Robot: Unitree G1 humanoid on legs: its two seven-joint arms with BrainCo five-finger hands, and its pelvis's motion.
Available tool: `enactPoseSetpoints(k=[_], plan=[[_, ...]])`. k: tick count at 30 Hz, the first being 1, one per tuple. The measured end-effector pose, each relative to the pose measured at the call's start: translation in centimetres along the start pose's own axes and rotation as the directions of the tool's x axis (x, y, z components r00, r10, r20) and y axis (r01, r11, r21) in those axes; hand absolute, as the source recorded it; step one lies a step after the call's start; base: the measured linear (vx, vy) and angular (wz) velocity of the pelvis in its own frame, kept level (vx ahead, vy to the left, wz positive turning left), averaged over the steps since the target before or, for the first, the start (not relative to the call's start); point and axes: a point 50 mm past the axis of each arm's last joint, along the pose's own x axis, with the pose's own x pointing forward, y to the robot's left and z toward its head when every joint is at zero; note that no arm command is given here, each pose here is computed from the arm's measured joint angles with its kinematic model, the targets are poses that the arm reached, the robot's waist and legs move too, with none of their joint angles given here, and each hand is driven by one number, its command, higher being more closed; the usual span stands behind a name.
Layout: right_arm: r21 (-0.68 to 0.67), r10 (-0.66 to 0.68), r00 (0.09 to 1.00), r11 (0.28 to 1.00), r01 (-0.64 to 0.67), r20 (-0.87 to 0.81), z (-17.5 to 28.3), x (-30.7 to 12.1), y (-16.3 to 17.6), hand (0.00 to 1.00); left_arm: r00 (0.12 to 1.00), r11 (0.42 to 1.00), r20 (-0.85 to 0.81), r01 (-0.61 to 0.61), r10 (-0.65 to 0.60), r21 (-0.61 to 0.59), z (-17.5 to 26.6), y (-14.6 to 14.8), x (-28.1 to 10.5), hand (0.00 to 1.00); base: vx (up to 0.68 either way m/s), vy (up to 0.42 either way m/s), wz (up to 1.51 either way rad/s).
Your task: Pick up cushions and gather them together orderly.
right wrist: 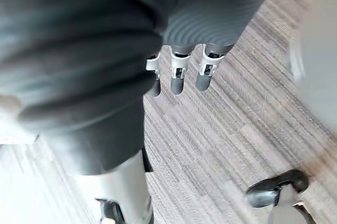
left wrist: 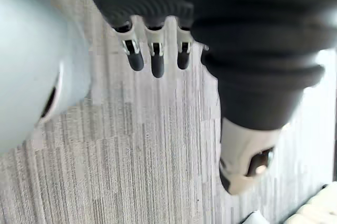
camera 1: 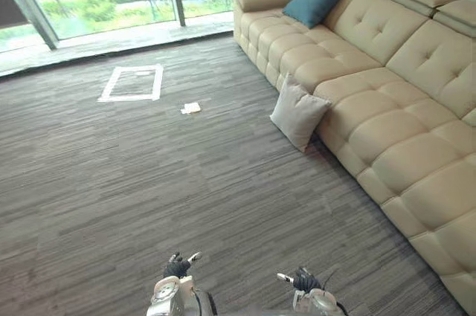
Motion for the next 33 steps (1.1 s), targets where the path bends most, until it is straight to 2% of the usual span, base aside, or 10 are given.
enactPoseSetpoints(k=[5, 10, 14, 19, 26, 29, 33], plan=[[-0.007, 0.001, 0.997, 1.0, -0.001, 0.08, 2.0, 0.2, -0.2, 0.0, 0.999, 0.999, -0.036, 0.028, -0.027, 0.04, -0.7, -0.8, 0.0, 0.0, 0.46, 0.081, -0.2], [-0.029, -0.031, 0.994, 0.999, 0.035, 0.106, 3.1, 0.4, -1.7, 0.0, 0.995, 0.995, -0.06, 0.086, -0.083, 0.054, -1.4, -2.6, -0.3, 0.0, 0.56, -0.165, 0.38], [-0.021, -0.059, 0.992, 0.998, 0.062, 0.111, 3.5, 0.4, -2.8, 0.0, 0.996, 0.995, -0.058, 0.079, -0.075, 0.061, -1.3, -2.5, -0.3, 0.0, 0.5, -0.223, 0.0], [-0.03, -0.046, 0.997, 0.998, 0.048, 0.062, 2.4, 0.4, -2.2, 0.0, 1.0, 1.0, -0.007, 0.02, -0.021, -0.02, -0.8, -0.9, -0.4, 0.0, 0.47, -0.073, -0.66], [-0.031, -0.049, 0.999, 0.998, 0.049, 0.003, 0.5, 0.2, -2.0, 0.0, 0.999, 0.999, 0.032, 0.021, -0.02, -0.049, -0.1, -1.0, -0.4, 0.0, 0.53, 0.259, -0.99], [-0.009, -0.018, 0.999, 1.0, 0.018, -0.032, -0.8, -0.1, -0.5, 0.0, 0.999, 1.0, 0.032, -0.003, 0.004, -0.025, 0.2, 0.1, -0.2, 0.0, 0.56, 0.305, -0.36], [0.005, -0.002, 1.0, 1.0, 0.002, 0.005, 0.0, 0.0, -0.1, 0.0, 1.0, 1.0, -0.003, -0.003, 0.003, -0.013, -0.1, 0.0, 0.0, 0.0, 0.44, 0.23, -0.43]])
